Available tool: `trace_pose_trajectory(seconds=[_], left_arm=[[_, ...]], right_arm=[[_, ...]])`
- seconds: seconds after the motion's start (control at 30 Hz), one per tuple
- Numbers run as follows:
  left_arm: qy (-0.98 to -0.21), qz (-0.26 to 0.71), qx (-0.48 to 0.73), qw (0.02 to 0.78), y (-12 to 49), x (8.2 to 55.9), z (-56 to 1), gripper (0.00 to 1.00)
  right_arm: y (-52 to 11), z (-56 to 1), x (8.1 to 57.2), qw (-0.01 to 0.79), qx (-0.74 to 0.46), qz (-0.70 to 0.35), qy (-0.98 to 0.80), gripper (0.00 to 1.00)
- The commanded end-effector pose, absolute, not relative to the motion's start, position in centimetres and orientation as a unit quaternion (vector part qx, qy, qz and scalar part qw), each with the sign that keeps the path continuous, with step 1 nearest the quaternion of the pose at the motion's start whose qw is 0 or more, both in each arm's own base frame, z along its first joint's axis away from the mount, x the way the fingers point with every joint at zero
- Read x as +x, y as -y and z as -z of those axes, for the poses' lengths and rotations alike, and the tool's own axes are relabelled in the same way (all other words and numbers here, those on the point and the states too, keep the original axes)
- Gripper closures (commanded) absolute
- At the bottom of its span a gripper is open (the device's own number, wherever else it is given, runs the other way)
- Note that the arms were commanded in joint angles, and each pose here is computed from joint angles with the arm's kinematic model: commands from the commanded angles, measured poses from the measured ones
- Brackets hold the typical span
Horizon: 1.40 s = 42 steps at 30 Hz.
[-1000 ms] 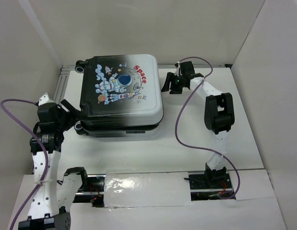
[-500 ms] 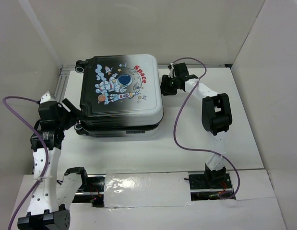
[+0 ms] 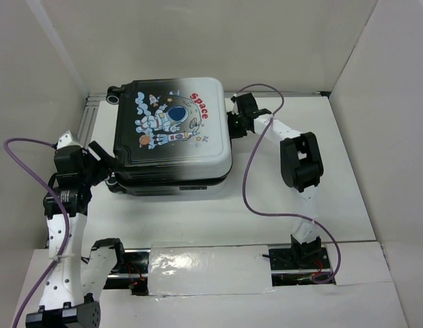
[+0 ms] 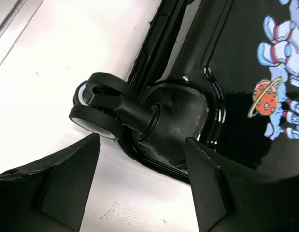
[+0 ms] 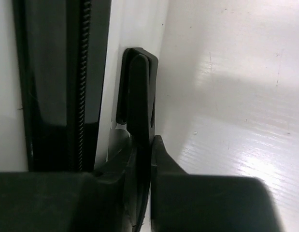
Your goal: Pack the luggage
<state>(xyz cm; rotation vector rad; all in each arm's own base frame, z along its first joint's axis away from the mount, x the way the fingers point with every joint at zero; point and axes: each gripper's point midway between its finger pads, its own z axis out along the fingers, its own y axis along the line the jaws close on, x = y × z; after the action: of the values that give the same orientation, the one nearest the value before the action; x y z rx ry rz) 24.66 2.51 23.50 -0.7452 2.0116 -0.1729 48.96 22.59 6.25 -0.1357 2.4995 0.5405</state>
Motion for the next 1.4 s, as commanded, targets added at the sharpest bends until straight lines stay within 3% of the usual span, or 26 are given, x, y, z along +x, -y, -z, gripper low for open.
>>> trace_pose_trajectory(seconds=[0.0,0.23,0.47,0.6,0.8,1.07,1.37], left_arm=[[-0.815,0.066,-0.316,0.481,-3.1,24.8,-23.1,0.17],[-0.833,0.128,-0.316,0.436,-0.6,25.0,-18.8,0.18],[-0.829,0.158,-0.333,0.420,0.5,24.9,-16.7,0.21],[-0.825,0.157,-0.303,0.450,0.4,25.3,-17.8,0.21],[-0.851,0.143,-0.291,0.413,-0.1,30.1,-15.1,0.27],[-0.838,0.121,-0.330,0.417,-1.5,34.1,-12.6,0.28],[-0.837,0.195,-0.265,0.438,1.5,47.2,-15.1,0.34]], right_arm=[[-22.1,-3.3,48.9,0.277,-0.019,-0.164,-0.946,1.00],[-14.3,-4.5,47.4,0.290,0.137,-0.136,-0.937,1.00],[-12.0,-5.4,44.9,0.300,0.162,-0.136,-0.930,1.00],[-12.3,-6.4,43.3,0.305,0.161,-0.133,-0.929,1.00],[-12.7,-6.6,37.9,0.304,0.180,-0.120,-0.928,1.00],[-15.7,-9.6,34.8,0.325,0.180,-0.169,-0.913,1.00],[-22.7,-11.3,32.3,0.351,0.189,-0.204,-0.894,1.00]])
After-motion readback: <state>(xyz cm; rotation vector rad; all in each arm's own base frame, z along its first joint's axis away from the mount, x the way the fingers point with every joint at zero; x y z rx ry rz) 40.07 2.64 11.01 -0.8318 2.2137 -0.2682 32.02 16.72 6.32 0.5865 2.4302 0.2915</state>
